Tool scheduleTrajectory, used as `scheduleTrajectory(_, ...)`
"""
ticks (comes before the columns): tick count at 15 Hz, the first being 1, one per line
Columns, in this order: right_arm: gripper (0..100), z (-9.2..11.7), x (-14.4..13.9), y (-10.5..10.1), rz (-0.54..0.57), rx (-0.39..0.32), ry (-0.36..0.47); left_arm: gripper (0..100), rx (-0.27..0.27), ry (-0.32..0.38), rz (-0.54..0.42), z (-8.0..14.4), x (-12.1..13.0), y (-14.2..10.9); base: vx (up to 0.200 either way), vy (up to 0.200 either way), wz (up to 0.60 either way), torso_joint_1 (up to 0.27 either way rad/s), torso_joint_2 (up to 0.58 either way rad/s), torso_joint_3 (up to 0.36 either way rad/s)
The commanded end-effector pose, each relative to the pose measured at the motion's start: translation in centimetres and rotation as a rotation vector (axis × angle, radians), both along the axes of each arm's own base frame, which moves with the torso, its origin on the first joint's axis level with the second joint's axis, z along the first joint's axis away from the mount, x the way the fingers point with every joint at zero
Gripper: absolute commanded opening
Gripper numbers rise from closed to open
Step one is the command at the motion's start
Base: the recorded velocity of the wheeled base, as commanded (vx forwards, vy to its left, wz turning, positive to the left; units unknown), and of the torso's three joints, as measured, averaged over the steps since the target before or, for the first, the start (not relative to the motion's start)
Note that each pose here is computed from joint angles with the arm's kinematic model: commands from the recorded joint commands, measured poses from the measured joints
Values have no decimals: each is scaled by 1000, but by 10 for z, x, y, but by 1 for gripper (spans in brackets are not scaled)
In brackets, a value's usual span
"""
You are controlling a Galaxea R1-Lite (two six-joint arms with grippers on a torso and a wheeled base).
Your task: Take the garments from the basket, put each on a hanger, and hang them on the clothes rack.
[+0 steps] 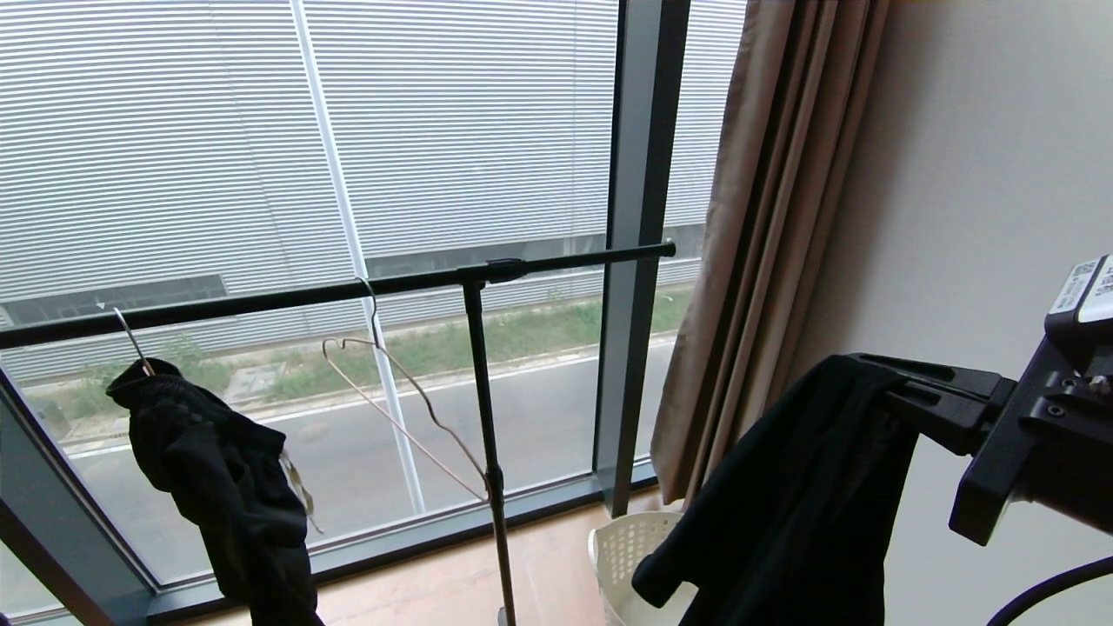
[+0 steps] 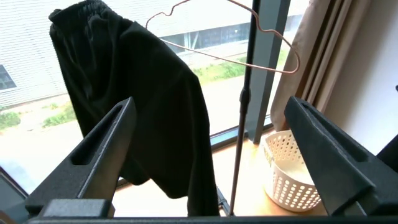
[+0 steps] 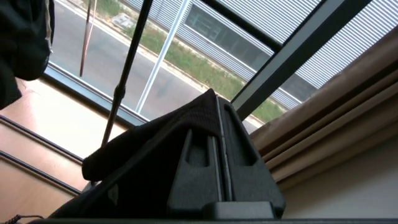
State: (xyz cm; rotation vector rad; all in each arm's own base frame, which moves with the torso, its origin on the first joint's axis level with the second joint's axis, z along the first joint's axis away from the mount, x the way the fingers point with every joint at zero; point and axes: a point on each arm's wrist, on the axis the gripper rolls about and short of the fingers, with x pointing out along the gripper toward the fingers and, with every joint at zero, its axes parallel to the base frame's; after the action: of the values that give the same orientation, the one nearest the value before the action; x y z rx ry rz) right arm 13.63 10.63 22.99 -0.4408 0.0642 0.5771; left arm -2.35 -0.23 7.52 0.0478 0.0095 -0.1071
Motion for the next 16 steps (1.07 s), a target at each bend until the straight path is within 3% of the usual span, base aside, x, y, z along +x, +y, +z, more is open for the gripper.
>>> scheduleTrajectory(1,0,-1,1,0,-3,-3,3,100,-1,2,1,0,0,0,0,0,600,-2,-2,2)
scheduleTrajectory(7,0,-1,1,0,-1,-5,4,100,1,2,-2,0,0,0,0,0,600,6,-1,-2)
scheduleTrajectory(12,0,0,0,0,1,-1,-1,100,1,2,-1,0,0,0,0,0,0,0,0,0)
scheduleTrajectory(16,0,0,0,0,1,-1,-1,100,1,2,-1,0,0,0,-200,0,0,7,5,1)
